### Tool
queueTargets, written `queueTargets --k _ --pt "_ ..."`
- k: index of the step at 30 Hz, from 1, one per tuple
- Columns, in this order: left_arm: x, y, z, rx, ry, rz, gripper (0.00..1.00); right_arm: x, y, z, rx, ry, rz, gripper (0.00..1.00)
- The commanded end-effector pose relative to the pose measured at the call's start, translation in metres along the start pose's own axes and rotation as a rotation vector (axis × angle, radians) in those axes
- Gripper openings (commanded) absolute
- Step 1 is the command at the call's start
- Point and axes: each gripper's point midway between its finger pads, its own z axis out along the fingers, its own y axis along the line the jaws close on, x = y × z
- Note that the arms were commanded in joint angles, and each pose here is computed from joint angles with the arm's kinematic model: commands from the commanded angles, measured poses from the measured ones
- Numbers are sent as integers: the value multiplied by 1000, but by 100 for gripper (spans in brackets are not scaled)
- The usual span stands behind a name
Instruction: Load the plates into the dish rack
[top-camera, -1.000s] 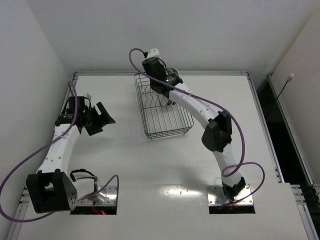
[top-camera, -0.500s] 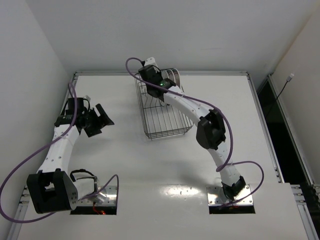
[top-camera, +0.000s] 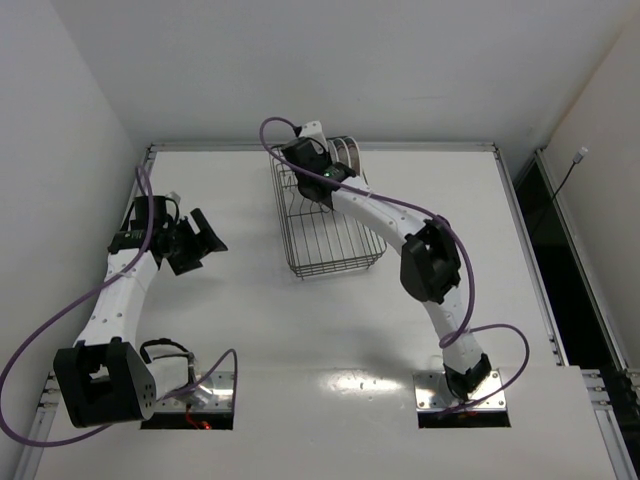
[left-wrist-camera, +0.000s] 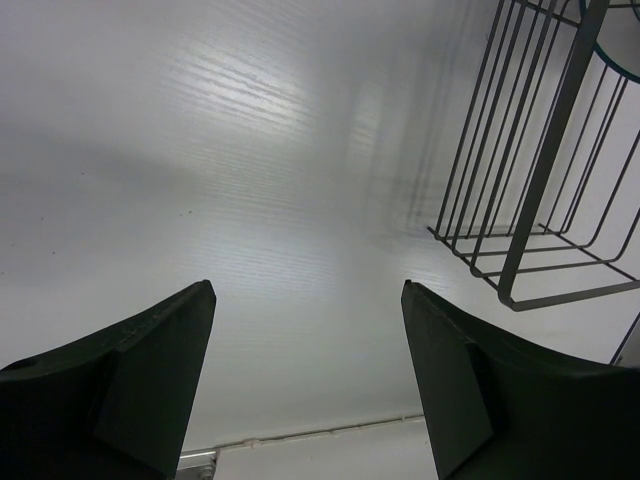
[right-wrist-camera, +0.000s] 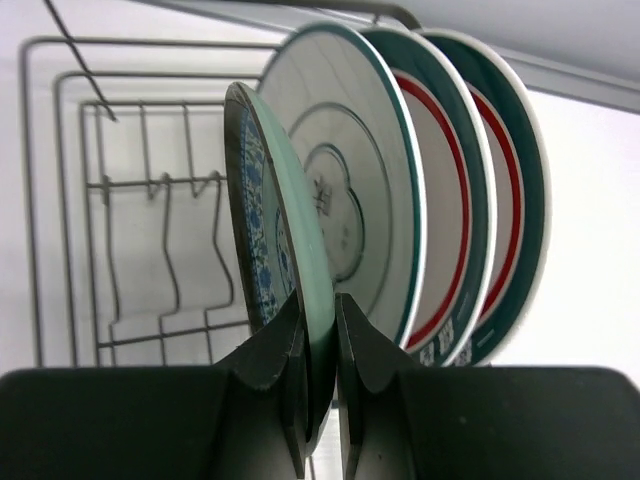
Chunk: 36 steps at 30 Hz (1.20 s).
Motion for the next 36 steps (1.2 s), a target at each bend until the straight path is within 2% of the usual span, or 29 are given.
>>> queueTargets --k 1,5,15,23,25,27,28,29,30,32,33,36 --pt "-3 -1 -5 13 -21 12 73 -22 -23 -11 72 -60 92 0" --pt "-3 0 -5 13 -21 21 73 -41 -25 -12 84 -81 82 0" --pt "-3 0 -5 13 -21 21 73 7 20 23 -42 37 12 0" --pt "-4 0 -6 17 -21 14 73 25 22 33 -69 89 35 0" --pt "1 3 -4 10 -6 18 73 26 21 37 -88 99 51 4" --pt "1 3 -4 10 -6 17 73 31 20 38 -99 122 54 19" --pt "1 2 -5 18 -2 18 73 25 15 31 -99 124 54 34" --pt "1 2 -5 18 -2 18 73 25 14 31 -99 124 54 34" --pt "1 2 -5 18 -2 18 73 17 10 25 -101 114 61 44" --pt "-2 0 -6 22 -10 20 73 8 2 13 -99 121 65 56" --pt "-2 0 -6 22 -10 20 73 4 -4 7 -89 124 72 70" --pt "-7 -3 -8 30 -27 27 73 -14 -27 -25 -83 145 81 89"
